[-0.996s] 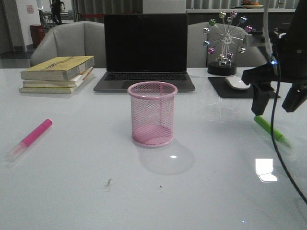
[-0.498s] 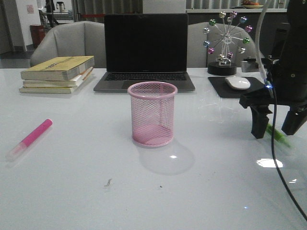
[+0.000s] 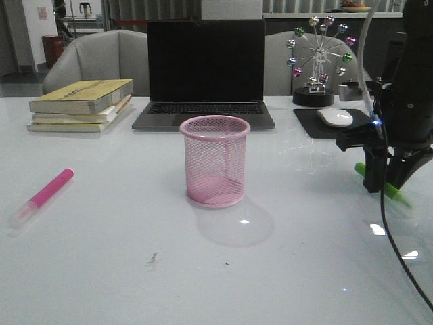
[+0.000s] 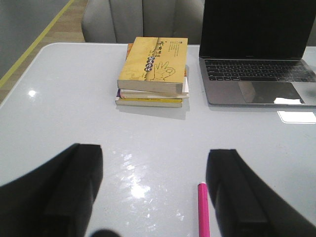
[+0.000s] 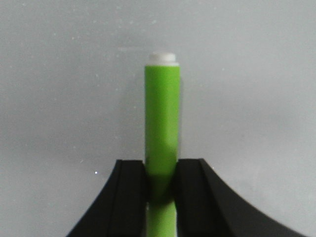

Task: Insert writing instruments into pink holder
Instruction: 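Close the right gripper on the lime-green marker, holding it upright, then lift the green marker and carry it above the pink mesh holder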

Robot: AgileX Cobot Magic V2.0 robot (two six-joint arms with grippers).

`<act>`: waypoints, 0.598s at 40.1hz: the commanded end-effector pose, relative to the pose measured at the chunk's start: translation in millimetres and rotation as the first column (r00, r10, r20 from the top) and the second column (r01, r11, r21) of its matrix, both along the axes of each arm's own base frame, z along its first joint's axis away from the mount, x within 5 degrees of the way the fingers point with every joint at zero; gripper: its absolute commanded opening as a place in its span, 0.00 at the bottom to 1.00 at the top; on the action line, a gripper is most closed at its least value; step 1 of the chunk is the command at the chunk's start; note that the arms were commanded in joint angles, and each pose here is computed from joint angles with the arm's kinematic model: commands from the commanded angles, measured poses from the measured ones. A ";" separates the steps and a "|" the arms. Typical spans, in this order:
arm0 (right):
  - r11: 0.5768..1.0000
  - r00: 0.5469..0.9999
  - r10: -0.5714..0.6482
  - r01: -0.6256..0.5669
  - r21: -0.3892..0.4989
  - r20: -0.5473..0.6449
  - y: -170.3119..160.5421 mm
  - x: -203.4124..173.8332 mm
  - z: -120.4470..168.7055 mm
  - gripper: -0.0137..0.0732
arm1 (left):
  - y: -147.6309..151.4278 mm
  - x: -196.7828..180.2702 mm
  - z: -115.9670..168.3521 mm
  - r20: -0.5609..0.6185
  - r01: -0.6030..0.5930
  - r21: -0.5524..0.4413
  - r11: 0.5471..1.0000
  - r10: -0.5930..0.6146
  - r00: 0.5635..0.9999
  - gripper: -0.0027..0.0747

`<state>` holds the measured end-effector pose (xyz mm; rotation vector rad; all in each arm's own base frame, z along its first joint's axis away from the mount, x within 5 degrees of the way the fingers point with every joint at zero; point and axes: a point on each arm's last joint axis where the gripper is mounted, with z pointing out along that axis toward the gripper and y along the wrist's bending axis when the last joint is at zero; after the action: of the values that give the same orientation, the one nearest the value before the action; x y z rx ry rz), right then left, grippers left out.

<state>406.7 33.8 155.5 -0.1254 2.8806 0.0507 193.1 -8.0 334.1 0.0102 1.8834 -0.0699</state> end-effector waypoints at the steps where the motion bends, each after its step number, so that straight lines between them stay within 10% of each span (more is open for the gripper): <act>1: 1.000 0.995 0.010 -0.010 -0.004 0.104 -0.8 7.2 13.3 0.22 | -0.3 1.1 20.2 0.117 -0.006 -0.014 1.000 0.008 0.993 0.69; 12: 0.997 0.932 -0.036 0.009 0.077 0.360 8.2 11.5 66.0 0.22 | -0.3 1.1 20.2 0.117 -0.006 -0.014 1.000 0.008 0.993 0.69; 24: 0.986 0.749 0.029 -0.131 0.105 0.662 56.6 -9.1 148.6 0.22 | -0.1 1.4 21.5 0.131 -0.008 -0.015 1.000 0.010 0.991 0.69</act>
<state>405.8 77.4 249.5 -0.1718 2.3765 0.1572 193.1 -8.0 334.1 0.0102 1.8834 -0.0699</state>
